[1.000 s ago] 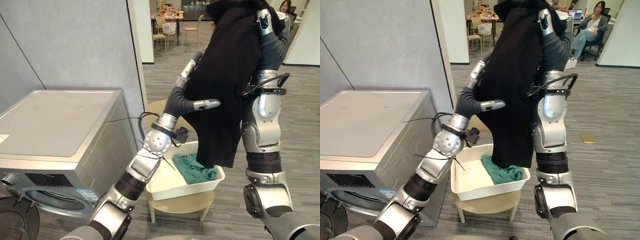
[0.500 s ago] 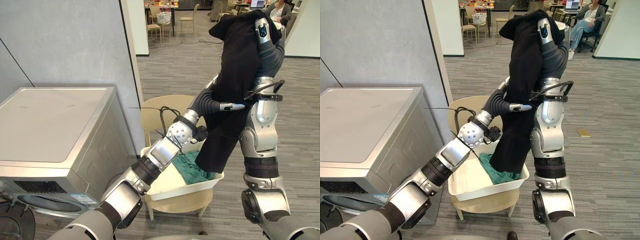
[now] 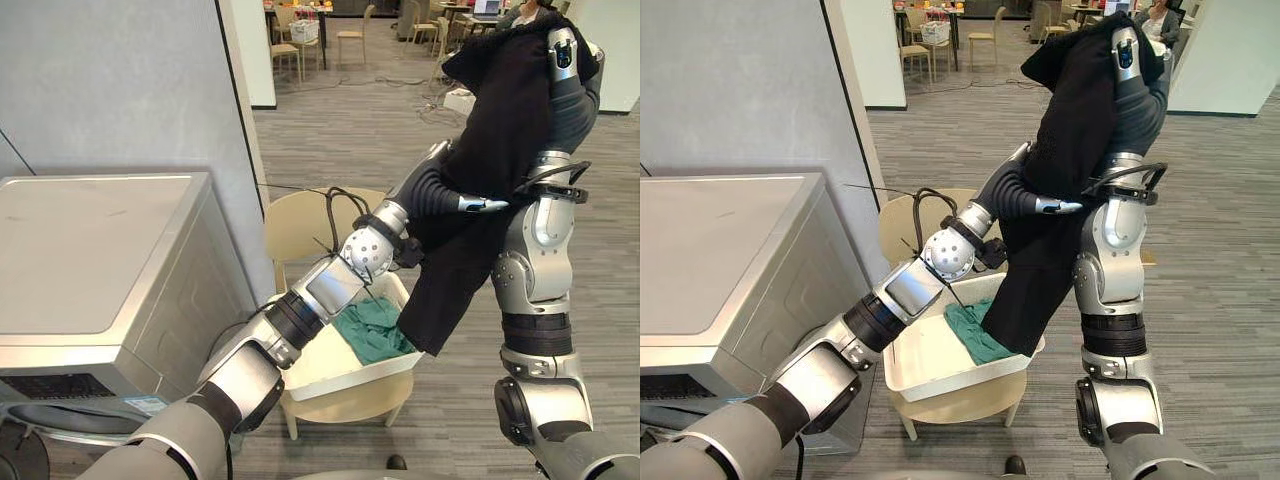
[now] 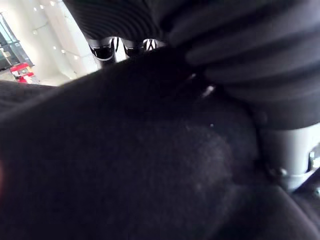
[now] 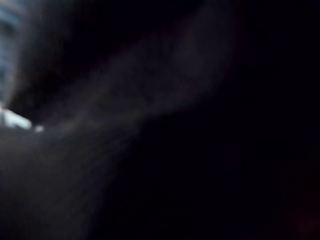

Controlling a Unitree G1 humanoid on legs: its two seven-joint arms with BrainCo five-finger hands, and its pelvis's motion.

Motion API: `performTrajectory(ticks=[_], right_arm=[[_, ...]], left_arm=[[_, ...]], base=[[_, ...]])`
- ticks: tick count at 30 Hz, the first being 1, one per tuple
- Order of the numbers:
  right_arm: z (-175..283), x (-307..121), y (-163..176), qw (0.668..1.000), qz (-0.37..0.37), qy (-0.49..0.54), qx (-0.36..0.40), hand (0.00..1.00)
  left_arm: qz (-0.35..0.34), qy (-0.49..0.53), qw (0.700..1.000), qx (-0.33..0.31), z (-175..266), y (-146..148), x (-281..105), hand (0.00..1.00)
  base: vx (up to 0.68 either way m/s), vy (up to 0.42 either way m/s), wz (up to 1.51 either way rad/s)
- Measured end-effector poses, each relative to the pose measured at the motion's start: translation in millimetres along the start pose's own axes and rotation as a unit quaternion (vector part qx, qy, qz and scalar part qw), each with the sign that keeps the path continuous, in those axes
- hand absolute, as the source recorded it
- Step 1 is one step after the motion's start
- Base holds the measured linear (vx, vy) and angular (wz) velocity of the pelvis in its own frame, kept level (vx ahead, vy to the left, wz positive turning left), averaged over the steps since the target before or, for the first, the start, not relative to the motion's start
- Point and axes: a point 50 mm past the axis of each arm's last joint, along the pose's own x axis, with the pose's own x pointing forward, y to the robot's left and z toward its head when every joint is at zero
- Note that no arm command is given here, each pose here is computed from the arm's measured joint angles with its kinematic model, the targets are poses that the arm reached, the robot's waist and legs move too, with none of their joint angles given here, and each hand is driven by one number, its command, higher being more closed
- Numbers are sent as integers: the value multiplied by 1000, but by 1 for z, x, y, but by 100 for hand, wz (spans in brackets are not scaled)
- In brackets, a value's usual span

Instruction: Pick up the laundry basket with both hands and put the clothes into the washing machine.

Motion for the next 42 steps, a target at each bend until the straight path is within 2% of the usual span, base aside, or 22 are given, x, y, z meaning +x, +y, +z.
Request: performTrajectory(ticks=[11, 12, 20, 27, 30, 31, 32, 35, 42], right_arm=[[-4, -2, -5, 1000, -10, 8, -2, 100], [-5, -2, -5, 1000, -11, 9, -3, 0], [-11, -11, -18, 999, -25, 30, -12, 0], [-12, -47, -62, 994, -87, 66, -9, 0], [-4, -78, -85, 991, -100, 86, -37, 0], [-1, -93, -102, 985, -131, 99, -57, 0], [4, -101, -115, 980, -156, 100, -72, 0], [14, -108, -131, 974, -184, 92, -97, 0], [10, -120, -135, 967, -216, 102, -91, 0]], left_arm=[[-7, -5, 1000, 2, 2, 0, 1, 100], [-10, -4, 1000, 2, 1, 0, 1, 100], [-33, 10, 999, 5, -5, -10, -1, 100], [-64, 47, 996, -34, -17, -34, -12, 100], [32, 103, 994, -36, -38, 8, -14, 100], [79, 124, 989, -20, -49, 36, -21, 100], [98, 138, 986, -12, -57, 48, -28, 100], [127, 173, 976, -17, -73, 56, -47, 100], [126, 192, 972, -46, -79, 40, -62, 100]], base=[[0, 0, 0], [-29, -4, -5], [-22, -4, -3], [-7, -3, -3], [-43, -12, -6], [-57, -9, -6], [-39, -3, -5], [-35, -5, -7], [-4, -2, 1]])
